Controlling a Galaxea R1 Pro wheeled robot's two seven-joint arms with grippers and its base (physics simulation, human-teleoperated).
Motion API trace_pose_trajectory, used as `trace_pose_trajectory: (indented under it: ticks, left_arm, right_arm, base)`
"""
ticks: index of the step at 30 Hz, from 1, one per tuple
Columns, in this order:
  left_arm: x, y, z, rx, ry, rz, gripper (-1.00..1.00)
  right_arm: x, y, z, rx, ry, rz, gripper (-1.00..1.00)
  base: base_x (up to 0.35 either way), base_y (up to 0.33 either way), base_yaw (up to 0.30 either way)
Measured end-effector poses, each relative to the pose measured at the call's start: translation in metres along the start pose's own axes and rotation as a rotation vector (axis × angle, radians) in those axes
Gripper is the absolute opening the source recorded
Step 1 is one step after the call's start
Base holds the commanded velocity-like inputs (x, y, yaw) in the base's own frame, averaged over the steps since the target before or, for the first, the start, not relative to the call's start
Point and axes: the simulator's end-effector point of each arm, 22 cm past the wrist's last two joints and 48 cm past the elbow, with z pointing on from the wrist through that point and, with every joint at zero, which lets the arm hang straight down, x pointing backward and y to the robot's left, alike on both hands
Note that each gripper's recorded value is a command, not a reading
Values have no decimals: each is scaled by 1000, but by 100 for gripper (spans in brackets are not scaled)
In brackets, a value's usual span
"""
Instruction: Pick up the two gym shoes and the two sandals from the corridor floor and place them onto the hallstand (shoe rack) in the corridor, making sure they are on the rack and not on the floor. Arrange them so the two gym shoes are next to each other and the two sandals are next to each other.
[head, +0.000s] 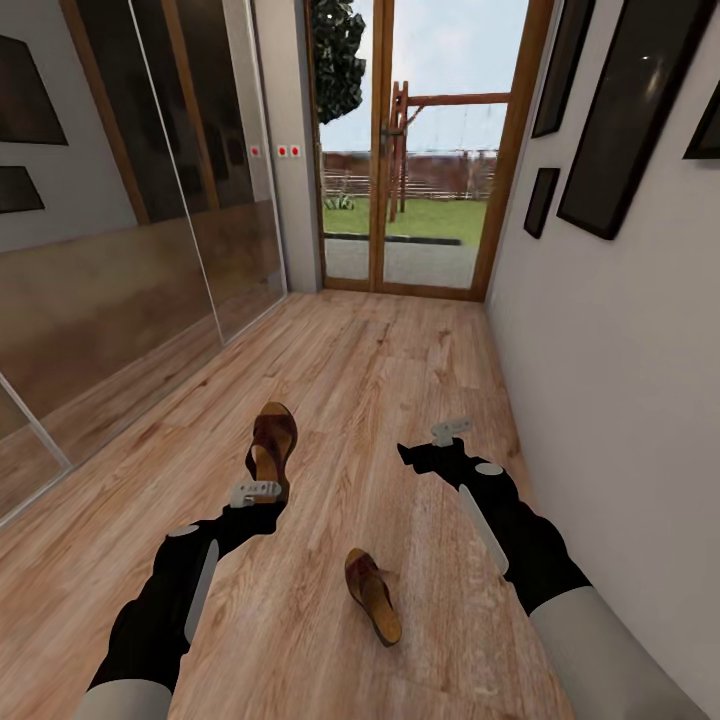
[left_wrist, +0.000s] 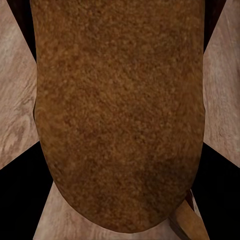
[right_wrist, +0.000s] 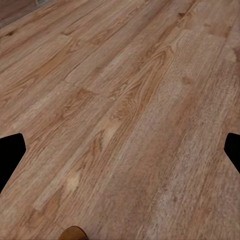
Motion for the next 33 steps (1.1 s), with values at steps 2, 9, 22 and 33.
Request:
trace_pose_trajectory:
  ticks: [2, 9, 22, 33]
  left_arm:
    - [-1, 0, 0, 0, -3, 1, -100]
    - [-1, 0, 0, 0, -6, 2, -100]
    - [-2, 0, 0, 0, -6, 2, -100]
    - [-5, -1, 0, 1, -11, 9, -100]
  right_arm:
    - [0, 0, 0, 1, 0, -1, 100]
    - [0, 0, 0, 1, 0, -2, 100]
    - [0, -1, 0, 2, 0, -1, 100]
    - [131, -27, 23, 53, 148, 37, 100]
  base:
    - [0, 0, 91]
    - [0, 0, 249]
    - [0, 75, 74]
    - [0, 0, 0]
